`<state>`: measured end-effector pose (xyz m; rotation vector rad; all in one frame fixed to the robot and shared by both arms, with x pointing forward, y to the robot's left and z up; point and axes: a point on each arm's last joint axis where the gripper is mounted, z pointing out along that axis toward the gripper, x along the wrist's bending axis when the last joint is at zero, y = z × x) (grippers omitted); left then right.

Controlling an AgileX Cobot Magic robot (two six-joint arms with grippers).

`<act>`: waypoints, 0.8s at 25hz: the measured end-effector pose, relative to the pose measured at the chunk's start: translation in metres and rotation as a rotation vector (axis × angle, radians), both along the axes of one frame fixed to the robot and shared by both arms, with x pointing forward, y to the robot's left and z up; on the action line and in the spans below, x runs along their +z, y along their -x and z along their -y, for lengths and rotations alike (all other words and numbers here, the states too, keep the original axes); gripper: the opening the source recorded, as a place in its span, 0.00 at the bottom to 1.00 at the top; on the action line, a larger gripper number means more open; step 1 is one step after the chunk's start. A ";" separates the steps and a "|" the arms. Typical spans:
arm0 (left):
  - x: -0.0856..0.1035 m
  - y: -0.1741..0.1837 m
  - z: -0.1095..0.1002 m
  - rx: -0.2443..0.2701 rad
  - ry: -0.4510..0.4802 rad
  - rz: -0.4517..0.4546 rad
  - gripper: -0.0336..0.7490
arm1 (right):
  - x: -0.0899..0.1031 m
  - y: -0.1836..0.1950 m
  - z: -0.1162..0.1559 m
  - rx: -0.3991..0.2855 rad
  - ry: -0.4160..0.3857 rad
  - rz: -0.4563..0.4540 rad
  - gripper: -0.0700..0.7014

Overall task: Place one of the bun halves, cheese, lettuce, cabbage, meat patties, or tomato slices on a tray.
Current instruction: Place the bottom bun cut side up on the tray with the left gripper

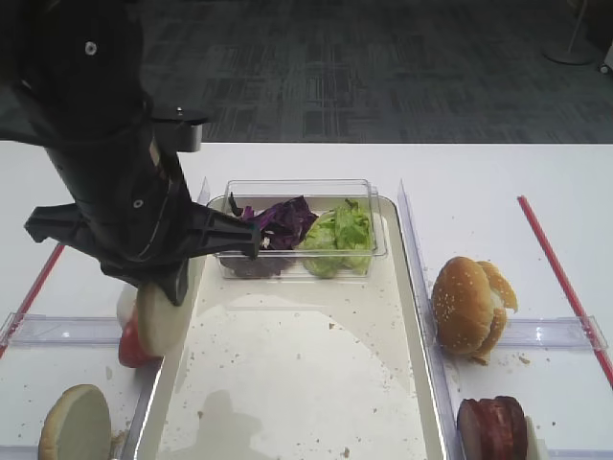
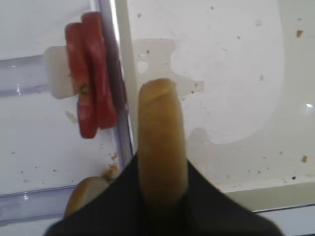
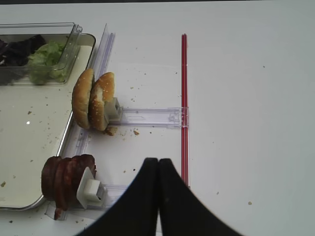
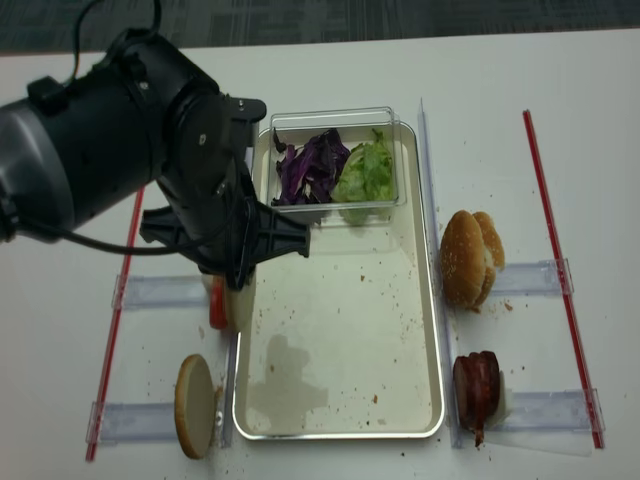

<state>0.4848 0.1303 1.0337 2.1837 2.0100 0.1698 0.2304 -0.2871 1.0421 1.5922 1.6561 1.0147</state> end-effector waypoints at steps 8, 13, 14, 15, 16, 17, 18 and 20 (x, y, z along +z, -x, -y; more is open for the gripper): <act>0.007 0.006 0.035 -0.179 0.377 -0.022 0.09 | 0.000 0.000 0.000 0.000 0.000 0.000 0.56; 0.017 0.009 0.050 -0.269 0.571 -0.015 0.09 | 0.000 0.000 0.000 0.000 0.000 0.000 0.56; 0.018 0.008 0.050 -0.272 0.594 -0.011 0.09 | 0.000 0.000 0.000 0.000 0.000 0.000 0.56; 0.019 0.007 0.050 -0.270 0.614 -0.011 0.09 | 0.000 0.000 0.000 0.000 0.000 0.000 0.56; 0.020 0.007 0.050 -0.273 0.626 -0.009 0.09 | 0.000 0.000 0.000 0.000 0.000 0.000 0.56; 0.020 0.006 0.050 -0.270 0.634 -0.006 0.09 | 0.000 0.000 0.000 0.000 0.000 0.000 0.56; 0.020 0.005 0.049 -0.267 0.635 -0.004 0.09 | 0.000 0.000 0.000 0.000 0.000 0.000 0.56; 0.020 0.003 0.048 -0.265 0.635 0.001 0.09 | 0.000 0.000 0.000 0.000 0.000 0.000 0.56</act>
